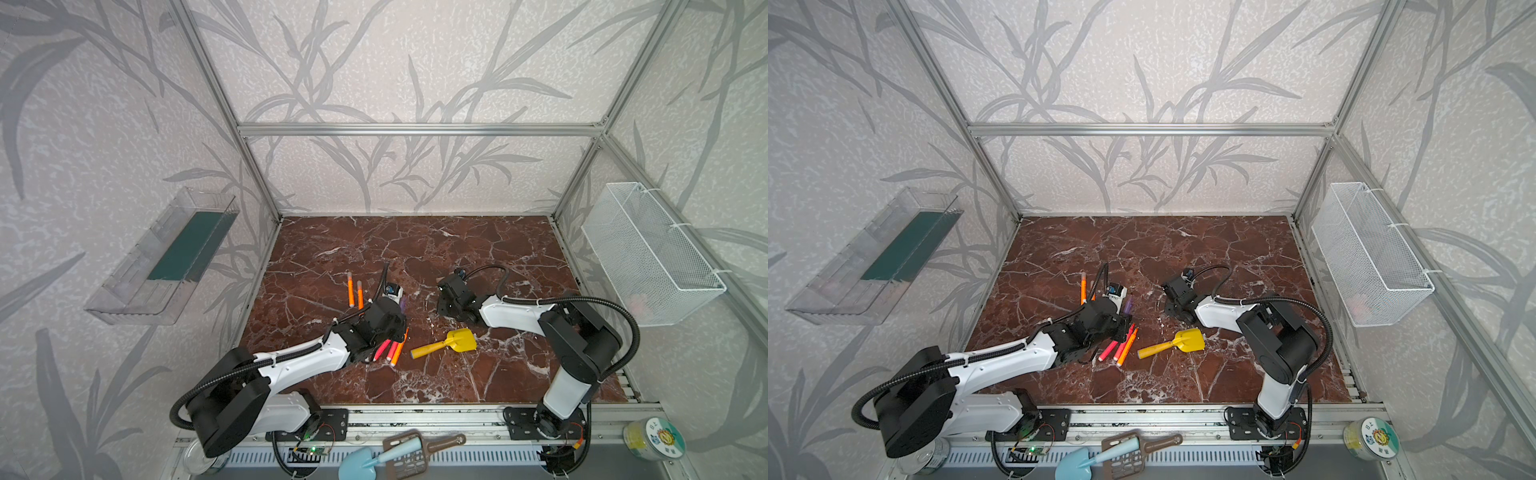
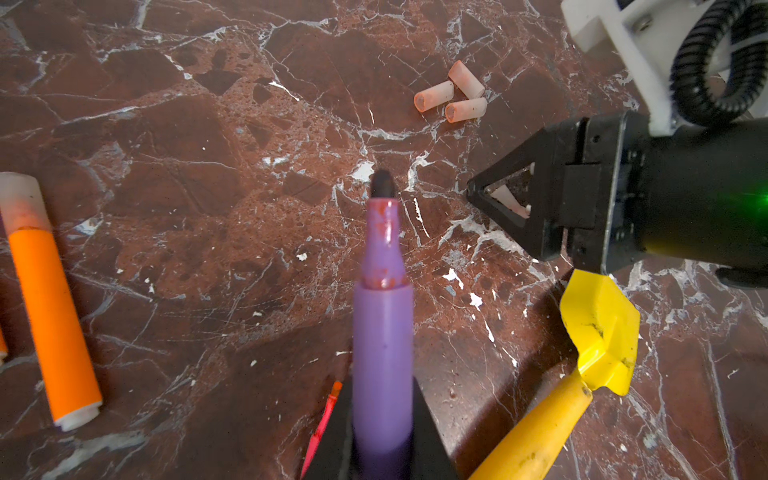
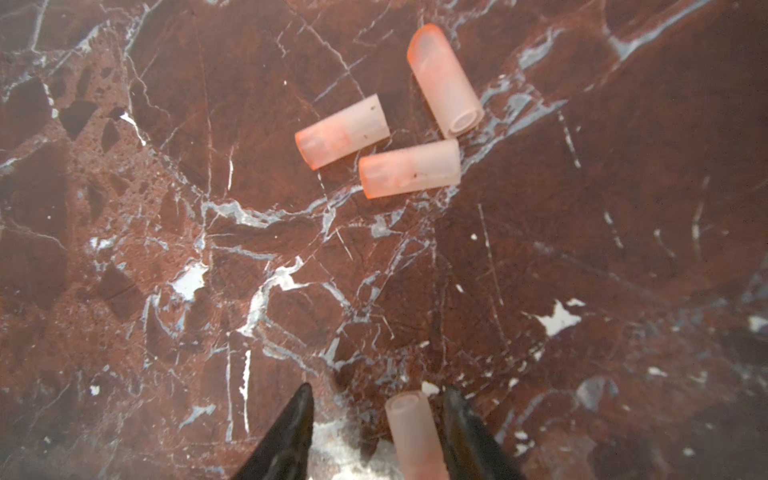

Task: Insert the pens into the pen caps
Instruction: 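Move the right gripper to a pink cap on the table and close on it, then carry the pink cap with the right gripper over the purple marker tip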

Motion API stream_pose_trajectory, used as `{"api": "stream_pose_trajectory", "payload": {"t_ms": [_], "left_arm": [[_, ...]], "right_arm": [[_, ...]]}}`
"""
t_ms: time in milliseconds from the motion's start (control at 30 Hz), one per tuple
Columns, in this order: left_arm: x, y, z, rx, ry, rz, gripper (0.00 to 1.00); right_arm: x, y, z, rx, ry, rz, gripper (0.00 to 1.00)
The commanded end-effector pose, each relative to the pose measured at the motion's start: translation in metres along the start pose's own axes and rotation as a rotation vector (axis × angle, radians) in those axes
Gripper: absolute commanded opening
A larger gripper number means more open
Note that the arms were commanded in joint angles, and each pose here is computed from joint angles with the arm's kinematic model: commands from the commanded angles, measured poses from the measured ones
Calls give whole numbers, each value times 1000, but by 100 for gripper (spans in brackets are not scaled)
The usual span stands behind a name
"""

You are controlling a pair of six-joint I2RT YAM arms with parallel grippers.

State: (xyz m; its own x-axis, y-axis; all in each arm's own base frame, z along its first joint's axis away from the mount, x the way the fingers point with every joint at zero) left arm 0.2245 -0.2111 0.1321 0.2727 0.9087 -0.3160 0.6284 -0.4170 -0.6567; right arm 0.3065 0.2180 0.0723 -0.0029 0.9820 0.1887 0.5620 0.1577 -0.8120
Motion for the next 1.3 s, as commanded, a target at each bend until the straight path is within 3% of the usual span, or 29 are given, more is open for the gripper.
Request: {"api": "stream_pose_trajectory", "payload": {"t_ms": [0, 233, 633, 1033, 1267], "left_arm": [[1, -3, -5, -26, 1, -12, 0], [1, -2, -5, -26, 0, -11, 0], [0, -2, -4, -22, -1, -8, 0], [0, -1, -4, -17, -2, -4, 0], [-1, -2, -4, -17, -4, 5, 0]], "right_arm": [[-8, 2, 2, 22, -35, 77, 45], [-14, -5, 7, 12, -72, 118, 44], [-17, -5, 15, 26, -104, 151, 23], [-18, -4, 19, 36, -119, 175, 27], [-19, -12, 16, 6, -102, 163, 18]]}}
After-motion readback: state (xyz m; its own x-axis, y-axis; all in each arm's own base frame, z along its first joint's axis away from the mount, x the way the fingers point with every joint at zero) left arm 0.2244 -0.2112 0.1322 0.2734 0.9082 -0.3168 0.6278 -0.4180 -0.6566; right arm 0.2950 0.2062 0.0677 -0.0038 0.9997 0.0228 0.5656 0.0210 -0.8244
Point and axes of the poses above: each gripper's point midway between its finger pads, its own y axis out along the fingers, its own x axis along the line the jaws close on, z = x × y, the point moved 6 cm from there along -y, back along the fingers, and after that the axes turned 7 degrees about -y, right-handed, at the moved point
